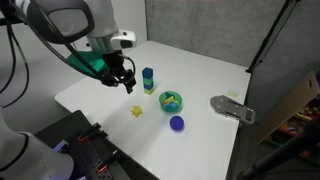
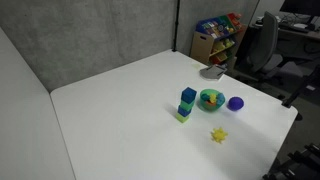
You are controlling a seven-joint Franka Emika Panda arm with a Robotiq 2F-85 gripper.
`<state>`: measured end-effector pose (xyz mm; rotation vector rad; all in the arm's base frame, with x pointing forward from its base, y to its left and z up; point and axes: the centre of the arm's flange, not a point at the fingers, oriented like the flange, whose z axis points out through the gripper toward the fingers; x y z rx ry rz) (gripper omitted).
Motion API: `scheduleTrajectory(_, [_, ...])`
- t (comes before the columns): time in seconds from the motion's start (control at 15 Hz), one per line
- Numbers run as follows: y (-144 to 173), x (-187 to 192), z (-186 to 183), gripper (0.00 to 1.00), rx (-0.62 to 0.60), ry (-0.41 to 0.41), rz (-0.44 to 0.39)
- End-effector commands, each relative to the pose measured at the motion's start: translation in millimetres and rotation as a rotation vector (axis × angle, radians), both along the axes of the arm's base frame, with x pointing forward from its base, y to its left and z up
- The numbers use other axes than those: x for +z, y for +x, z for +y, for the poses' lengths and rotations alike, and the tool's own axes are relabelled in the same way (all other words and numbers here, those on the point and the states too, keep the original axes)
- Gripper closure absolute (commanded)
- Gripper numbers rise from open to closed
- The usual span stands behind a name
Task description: Put the dark green toy on top of the stacked toy blocks
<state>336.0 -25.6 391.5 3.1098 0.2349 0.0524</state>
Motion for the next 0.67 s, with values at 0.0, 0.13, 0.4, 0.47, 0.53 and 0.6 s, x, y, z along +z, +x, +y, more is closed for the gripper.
scheduleTrajectory(0.0, [0.0, 0.0, 0.0, 0.00, 0.000, 0.000, 0.000])
scheduleTrajectory(0.13, [0.0, 0.0, 0.0, 0.00, 0.000, 0.000, 0.000])
scheduleTrajectory(0.4, [9.5, 1.0, -2.1, 0.00, -0.002, 0.009, 0.003])
scheduleTrajectory(0.47, [14.5, 2.0, -2.7, 0.00, -0.002, 0.008, 0.003])
scheduleTrajectory(0.53, [19.2, 3.7, -3.0, 0.00, 0.000, 0.010, 0.005])
scheduleTrajectory(0.6, [24.8, 5.2, -4.3, 0.00, -0.005, 0.011, 0.008])
